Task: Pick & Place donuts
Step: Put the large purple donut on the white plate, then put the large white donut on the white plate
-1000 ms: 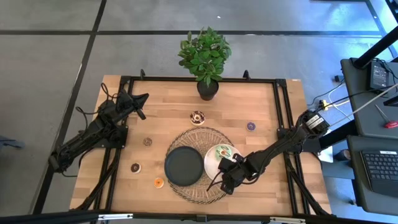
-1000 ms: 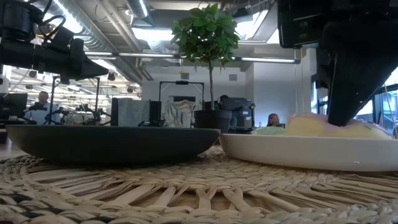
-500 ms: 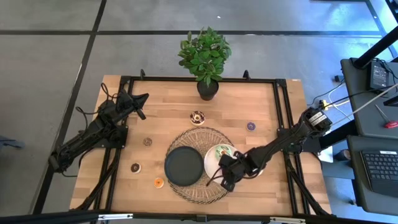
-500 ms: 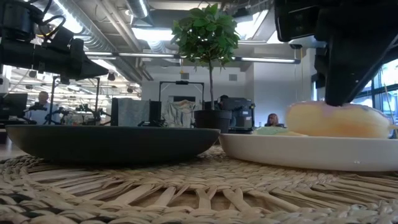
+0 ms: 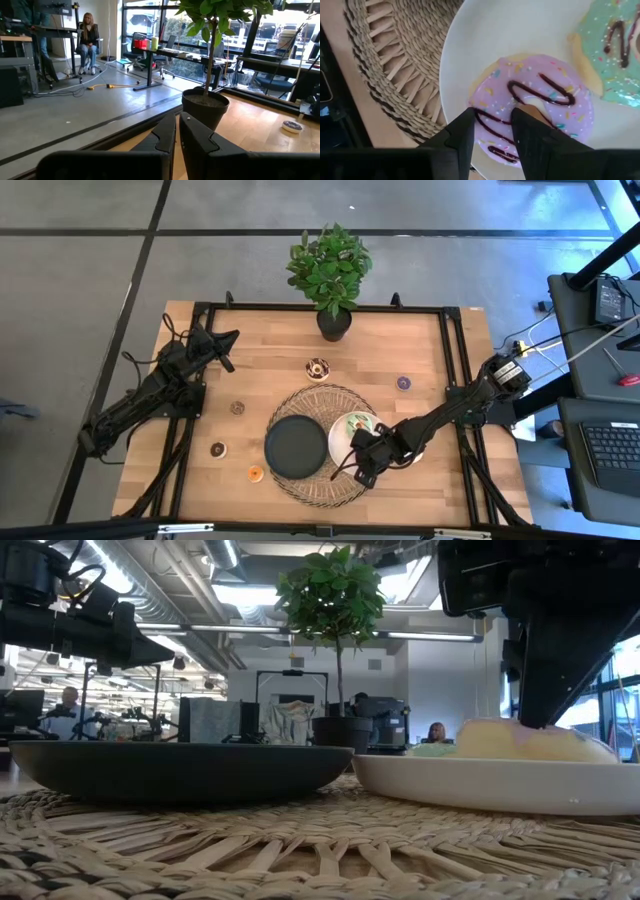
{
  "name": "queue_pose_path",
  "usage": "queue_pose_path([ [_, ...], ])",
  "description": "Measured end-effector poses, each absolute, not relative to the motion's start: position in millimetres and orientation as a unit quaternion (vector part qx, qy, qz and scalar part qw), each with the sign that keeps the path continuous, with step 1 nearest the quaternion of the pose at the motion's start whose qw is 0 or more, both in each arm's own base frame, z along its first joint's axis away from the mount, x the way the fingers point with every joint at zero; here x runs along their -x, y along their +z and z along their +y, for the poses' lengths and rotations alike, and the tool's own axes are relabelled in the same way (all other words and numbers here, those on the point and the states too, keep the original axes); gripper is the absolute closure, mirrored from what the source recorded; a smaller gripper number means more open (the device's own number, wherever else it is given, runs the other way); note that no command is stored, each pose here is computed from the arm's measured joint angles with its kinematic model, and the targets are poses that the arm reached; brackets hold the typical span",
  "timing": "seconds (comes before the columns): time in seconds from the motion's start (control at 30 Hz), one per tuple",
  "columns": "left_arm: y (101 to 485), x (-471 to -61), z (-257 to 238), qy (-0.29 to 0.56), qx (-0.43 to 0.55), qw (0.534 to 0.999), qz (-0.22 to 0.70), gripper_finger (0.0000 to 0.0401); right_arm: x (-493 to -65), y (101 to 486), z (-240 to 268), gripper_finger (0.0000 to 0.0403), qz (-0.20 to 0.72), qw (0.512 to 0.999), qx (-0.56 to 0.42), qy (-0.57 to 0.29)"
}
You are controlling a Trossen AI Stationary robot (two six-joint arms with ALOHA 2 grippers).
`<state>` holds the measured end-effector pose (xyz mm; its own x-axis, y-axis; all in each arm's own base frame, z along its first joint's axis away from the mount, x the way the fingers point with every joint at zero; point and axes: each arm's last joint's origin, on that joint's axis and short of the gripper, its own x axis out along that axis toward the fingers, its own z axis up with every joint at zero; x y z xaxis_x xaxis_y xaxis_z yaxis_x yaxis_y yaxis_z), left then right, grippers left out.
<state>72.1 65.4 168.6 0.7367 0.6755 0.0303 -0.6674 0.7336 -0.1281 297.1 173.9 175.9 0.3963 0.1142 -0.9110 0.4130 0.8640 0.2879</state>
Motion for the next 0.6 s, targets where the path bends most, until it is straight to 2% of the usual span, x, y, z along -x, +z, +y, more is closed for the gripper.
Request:
queue_pose_path([
  [0.2, 168.6, -72.1, 65.5, 0.361, 0.054, 0.93, -0.037, 0.0381, -296.7, 175.7, 173.7, 0.0268, 0.543, 0.798, -0.242, -0.094],
  [0.6, 168.5, -72.2, 65.5, 0.361, 0.054, 0.93, -0.037, 0.0381, -296.2, 176.5, 173.4, 0.0218, 0.543, 0.797, -0.245, -0.097],
])
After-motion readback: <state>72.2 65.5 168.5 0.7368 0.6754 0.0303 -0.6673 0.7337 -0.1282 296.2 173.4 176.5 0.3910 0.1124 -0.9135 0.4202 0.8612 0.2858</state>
